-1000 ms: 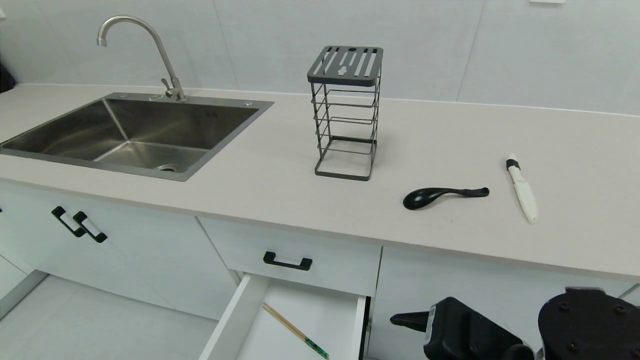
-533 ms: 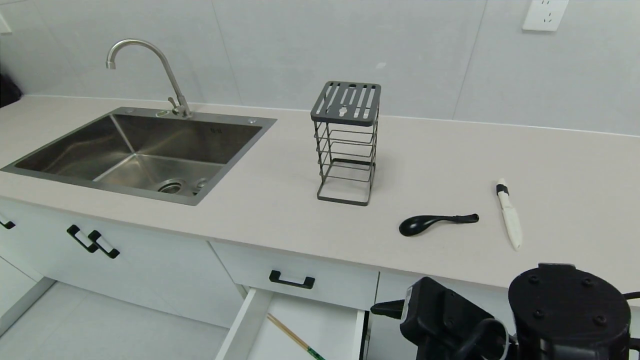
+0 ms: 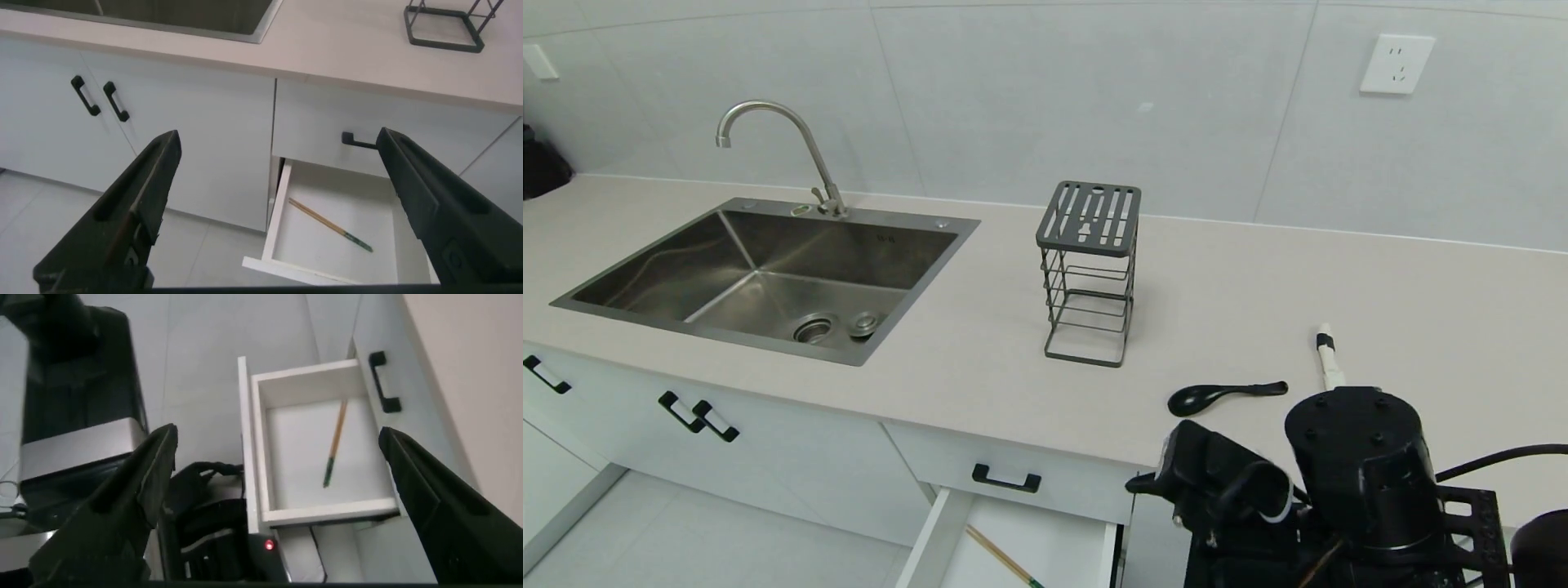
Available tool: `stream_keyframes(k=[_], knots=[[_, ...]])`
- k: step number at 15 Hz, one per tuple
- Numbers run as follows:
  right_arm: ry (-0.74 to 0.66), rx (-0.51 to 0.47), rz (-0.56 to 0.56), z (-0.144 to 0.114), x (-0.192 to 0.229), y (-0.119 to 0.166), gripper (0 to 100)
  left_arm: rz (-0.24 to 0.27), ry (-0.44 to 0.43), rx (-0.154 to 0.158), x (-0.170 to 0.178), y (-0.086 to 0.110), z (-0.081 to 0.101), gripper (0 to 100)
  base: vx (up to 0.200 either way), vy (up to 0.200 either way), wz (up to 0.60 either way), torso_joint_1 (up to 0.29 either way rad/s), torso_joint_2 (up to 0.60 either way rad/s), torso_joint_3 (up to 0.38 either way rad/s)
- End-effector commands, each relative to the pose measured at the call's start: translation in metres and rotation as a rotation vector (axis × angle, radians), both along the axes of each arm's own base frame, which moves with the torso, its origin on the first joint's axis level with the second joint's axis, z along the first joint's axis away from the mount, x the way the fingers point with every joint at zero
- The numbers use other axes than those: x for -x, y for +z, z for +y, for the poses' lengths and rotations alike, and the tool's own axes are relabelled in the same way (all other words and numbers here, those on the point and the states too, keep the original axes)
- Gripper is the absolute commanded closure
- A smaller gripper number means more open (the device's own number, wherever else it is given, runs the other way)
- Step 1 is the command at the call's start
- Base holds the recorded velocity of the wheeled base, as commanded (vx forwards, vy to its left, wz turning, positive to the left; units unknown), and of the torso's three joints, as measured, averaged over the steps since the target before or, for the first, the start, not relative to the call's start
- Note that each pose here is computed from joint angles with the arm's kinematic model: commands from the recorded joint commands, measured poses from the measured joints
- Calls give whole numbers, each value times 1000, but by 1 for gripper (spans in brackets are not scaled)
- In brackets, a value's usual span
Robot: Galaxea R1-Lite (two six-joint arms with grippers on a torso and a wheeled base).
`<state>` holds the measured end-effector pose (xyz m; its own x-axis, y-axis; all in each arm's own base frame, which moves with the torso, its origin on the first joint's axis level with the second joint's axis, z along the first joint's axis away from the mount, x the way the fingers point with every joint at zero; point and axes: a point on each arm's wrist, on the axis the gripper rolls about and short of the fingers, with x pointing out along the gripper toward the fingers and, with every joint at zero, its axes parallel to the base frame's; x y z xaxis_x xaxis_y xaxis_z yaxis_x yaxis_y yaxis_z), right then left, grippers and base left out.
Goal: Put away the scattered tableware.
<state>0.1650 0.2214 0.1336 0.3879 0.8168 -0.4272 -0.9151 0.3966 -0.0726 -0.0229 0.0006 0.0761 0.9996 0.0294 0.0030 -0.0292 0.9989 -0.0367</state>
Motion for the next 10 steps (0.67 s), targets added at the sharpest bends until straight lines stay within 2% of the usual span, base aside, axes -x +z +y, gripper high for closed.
stream_keyframes(k=[1, 3, 7, 10], knots=[[-135, 24, -7, -14, -22, -5, 0, 0, 1, 0, 0, 0, 0, 0, 0, 0, 0, 56, -90, -41], [-218, 30, -9, -30, -37, -6, 0, 0, 1, 0, 0, 0, 0, 0, 0, 0, 0, 0, 0, 0], [-257, 46, -11, -41, -45, -9, 0, 0, 1, 0, 0, 0, 0, 0, 0, 0, 0, 0, 0, 0], [-326, 115, -97, -83, -81, -12, 0, 0, 1, 0, 0, 0, 0, 0, 0, 0, 0, 0, 0, 0]])
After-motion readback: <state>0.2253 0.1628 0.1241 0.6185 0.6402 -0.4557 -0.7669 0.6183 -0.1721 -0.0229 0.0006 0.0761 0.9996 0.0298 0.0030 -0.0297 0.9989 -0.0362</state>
